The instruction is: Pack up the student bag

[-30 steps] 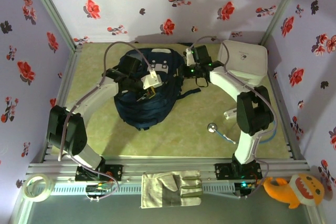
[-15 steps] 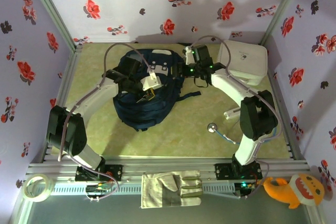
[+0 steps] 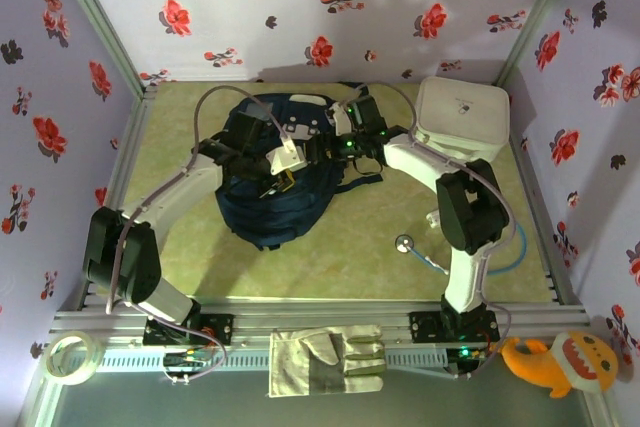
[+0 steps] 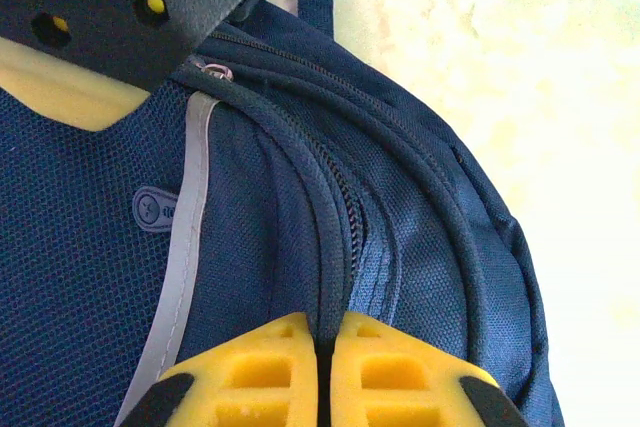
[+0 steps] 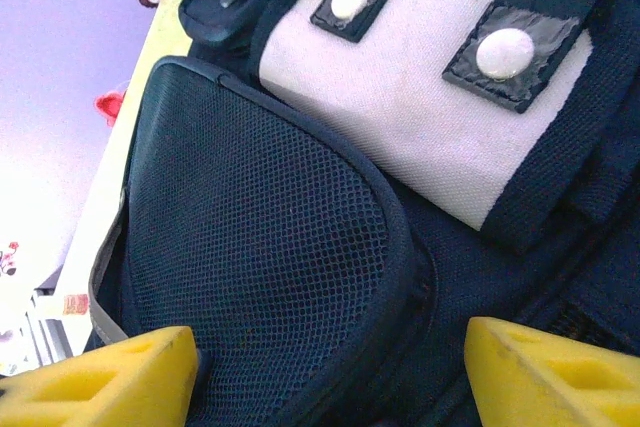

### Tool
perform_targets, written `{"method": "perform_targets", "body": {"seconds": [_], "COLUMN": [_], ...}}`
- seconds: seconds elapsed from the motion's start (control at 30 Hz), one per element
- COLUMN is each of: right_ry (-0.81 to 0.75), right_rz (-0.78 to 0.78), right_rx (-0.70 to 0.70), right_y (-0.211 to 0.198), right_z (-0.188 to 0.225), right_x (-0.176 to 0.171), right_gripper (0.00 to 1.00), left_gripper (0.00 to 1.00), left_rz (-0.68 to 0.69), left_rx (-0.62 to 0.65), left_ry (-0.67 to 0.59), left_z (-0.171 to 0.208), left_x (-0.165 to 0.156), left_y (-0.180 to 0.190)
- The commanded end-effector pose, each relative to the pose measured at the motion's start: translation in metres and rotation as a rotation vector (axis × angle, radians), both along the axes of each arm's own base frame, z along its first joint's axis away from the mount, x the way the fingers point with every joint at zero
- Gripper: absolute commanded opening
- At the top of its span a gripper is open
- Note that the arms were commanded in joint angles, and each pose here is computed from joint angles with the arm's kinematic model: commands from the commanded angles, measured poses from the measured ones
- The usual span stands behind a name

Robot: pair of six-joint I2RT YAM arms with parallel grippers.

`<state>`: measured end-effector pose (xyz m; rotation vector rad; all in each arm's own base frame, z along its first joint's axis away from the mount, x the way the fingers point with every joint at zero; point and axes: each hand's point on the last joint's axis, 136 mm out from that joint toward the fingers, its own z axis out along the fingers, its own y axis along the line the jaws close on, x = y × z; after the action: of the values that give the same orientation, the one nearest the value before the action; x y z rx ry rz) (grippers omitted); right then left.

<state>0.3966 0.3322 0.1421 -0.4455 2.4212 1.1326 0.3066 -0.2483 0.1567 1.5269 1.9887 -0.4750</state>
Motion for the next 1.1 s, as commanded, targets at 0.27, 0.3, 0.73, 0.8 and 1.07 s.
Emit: {"method": "perform_targets", "body": {"seconds": [0.27, 0.3, 0.73, 0.8, 1.07], "right_ry": [0.021, 0.016, -0.016, -0.020, -0.041], "right_rz": [0.259, 0.266, 0.285, 0.282, 0.314], "right_rx": [0.160, 0.161, 0.115, 0.105, 0.080], "right_y": [0.026, 0.025, 0.009, 0.007, 0.004], "right_z": [0.017, 0.018, 0.015, 0.014, 0.011], "right_x": [-0.049, -0.052, -0.072, -0.073, -0.078], "right_gripper": [0.75, 0.75, 0.61, 0.60, 0.67], "left_gripper": [0.00, 0.00, 0.00, 0.00, 0.00], "left_rz": [0.050, 0.053, 0.072, 0.075, 0.071], "left_rx": [-0.040, -0.037, -0.021, -0.019, -0.028], "left_ry": [-0.048, -0.047, -0.044, -0.041, -0.038], "left_z": [0.007, 0.006, 0.003, 0.003, 0.007], "left_x": [0.009, 0.009, 0.014, 0.014, 0.012], "left_y": [0.001, 0.002, 0.005, 0.006, 0.005]}}
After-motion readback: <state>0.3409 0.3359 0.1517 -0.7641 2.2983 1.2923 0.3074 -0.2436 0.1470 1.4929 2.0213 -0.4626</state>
